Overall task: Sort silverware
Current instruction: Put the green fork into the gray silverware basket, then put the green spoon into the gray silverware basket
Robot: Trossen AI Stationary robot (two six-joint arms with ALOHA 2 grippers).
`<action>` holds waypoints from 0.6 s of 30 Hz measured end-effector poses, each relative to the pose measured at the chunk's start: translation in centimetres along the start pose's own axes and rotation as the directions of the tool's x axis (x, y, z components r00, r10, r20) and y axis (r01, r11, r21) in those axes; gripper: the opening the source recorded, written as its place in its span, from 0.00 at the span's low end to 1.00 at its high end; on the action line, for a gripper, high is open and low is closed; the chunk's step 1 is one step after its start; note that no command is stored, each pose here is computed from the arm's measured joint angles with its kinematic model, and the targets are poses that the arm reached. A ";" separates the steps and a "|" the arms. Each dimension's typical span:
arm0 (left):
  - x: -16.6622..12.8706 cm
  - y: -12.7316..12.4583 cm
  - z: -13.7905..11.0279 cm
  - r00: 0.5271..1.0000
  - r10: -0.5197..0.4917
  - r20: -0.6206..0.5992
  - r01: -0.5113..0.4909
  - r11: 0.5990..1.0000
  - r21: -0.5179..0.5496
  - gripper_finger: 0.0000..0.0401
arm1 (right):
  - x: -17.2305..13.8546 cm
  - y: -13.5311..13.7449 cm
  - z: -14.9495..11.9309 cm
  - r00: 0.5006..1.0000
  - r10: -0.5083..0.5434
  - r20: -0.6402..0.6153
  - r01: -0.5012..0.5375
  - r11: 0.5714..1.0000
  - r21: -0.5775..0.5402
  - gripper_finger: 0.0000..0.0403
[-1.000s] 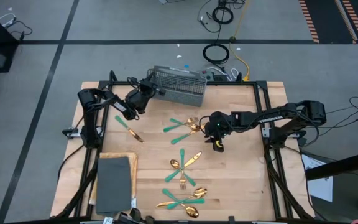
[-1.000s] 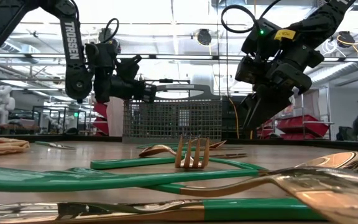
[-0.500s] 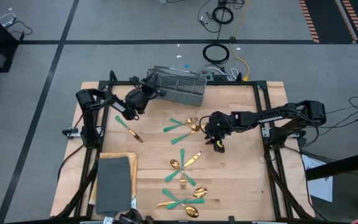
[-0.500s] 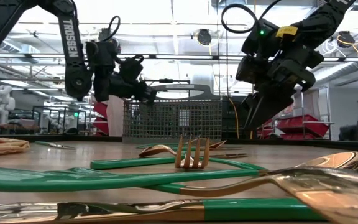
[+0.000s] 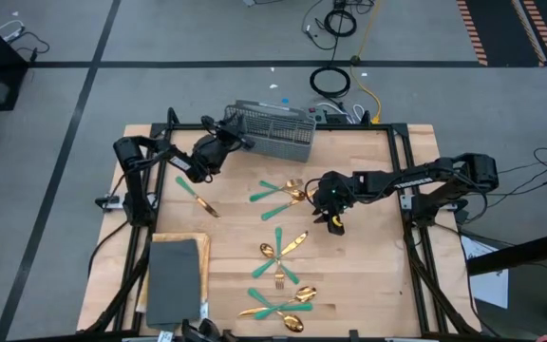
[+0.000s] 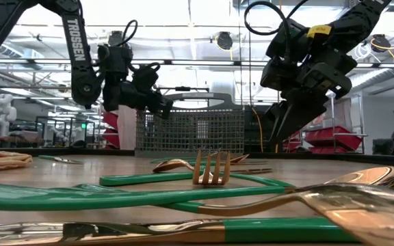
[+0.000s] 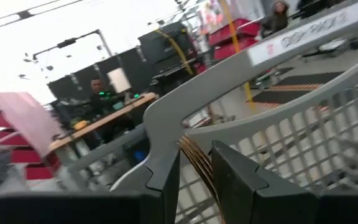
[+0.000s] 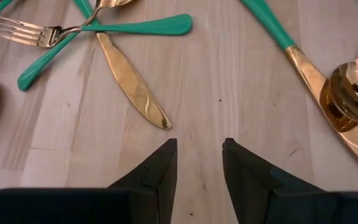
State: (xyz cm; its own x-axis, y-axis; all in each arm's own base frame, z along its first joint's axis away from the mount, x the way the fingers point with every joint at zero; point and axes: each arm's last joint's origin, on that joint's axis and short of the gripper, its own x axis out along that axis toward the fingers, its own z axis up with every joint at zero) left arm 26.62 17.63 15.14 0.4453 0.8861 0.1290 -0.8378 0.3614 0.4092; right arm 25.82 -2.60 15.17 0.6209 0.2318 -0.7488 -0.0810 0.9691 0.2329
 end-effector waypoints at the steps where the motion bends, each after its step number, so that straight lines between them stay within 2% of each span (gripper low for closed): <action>1: 0.0 0.1 0.3 1.000 -0.010 0.006 0.010 1.000 -0.003 0.25 | 0.0 0.0 0.0 1.000 0.000 0.000 0.000 1.000 0.000 0.29; 6: -0.2 0.7 1.3 0.997 -0.055 -0.053 0.057 0.998 0.032 0.25 | 0.0 0.0 0.0 1.000 0.001 -0.001 -0.001 1.000 0.000 0.29; 9: -0.3 1.0 1.7 0.990 -0.110 -0.086 0.111 0.994 0.008 0.25 | 0.0 0.0 0.0 1.000 0.001 0.000 -0.001 1.000 -0.004 0.29; 11: -0.4 1.2 2.0 0.990 -0.110 -0.090 0.109 0.994 -0.010 0.25 | 0.0 0.0 0.0 1.000 0.000 0.003 0.000 1.000 -0.008 0.29; 15: -1.0 1.5 4.2 0.993 -0.113 0.024 0.114 0.991 -0.068 0.25 | 0.0 0.0 0.1 1.000 -0.006 0.007 0.006 1.000 -0.015 0.29; 18: -1.9 1.9 6.5 0.988 -0.111 0.110 0.124 0.986 -0.112 0.25 | 0.0 -0.1 0.2 0.999 -0.048 0.015 0.048 0.999 0.004 0.29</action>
State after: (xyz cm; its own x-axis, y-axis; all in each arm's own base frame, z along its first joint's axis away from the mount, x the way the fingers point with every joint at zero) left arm 26.21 14.73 21.54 0.5677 0.8031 0.1812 -0.8066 0.4985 0.3178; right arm 25.96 -2.69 15.24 0.6354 0.1837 -0.7500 -0.0476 0.9788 0.1994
